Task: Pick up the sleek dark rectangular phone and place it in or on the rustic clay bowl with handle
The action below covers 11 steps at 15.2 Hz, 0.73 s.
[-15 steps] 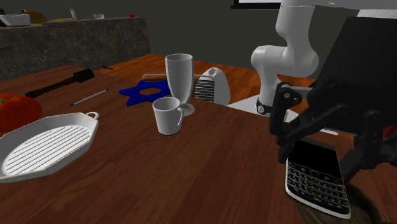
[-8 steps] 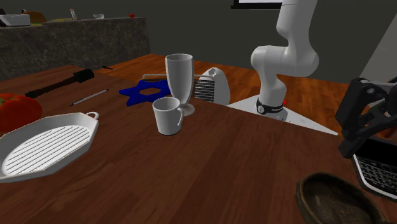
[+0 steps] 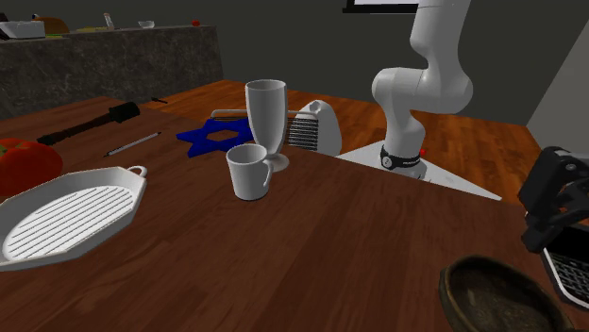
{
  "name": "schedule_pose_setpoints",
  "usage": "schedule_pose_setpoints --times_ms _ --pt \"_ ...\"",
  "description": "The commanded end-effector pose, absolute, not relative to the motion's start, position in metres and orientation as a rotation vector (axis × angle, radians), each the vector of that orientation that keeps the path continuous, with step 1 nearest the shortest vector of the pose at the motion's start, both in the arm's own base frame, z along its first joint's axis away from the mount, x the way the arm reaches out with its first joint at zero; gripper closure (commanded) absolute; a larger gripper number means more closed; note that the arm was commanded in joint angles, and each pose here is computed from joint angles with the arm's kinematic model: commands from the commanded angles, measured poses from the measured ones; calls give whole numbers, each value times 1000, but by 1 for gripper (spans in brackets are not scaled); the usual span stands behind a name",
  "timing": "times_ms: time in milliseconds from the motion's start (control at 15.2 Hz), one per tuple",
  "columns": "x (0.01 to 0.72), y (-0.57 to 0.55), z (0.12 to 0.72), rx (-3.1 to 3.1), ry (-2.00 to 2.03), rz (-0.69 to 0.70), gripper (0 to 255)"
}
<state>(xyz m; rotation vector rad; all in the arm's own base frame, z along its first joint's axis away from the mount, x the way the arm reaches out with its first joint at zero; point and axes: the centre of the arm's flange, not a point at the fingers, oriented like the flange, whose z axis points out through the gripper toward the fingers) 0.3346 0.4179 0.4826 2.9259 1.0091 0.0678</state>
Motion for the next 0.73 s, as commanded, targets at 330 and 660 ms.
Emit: schedule_pose_setpoints --times_ms 330,660 --pt "335 419 446 2926 1009 69 255" --pt "335 419 433 2926 1009 69 255"
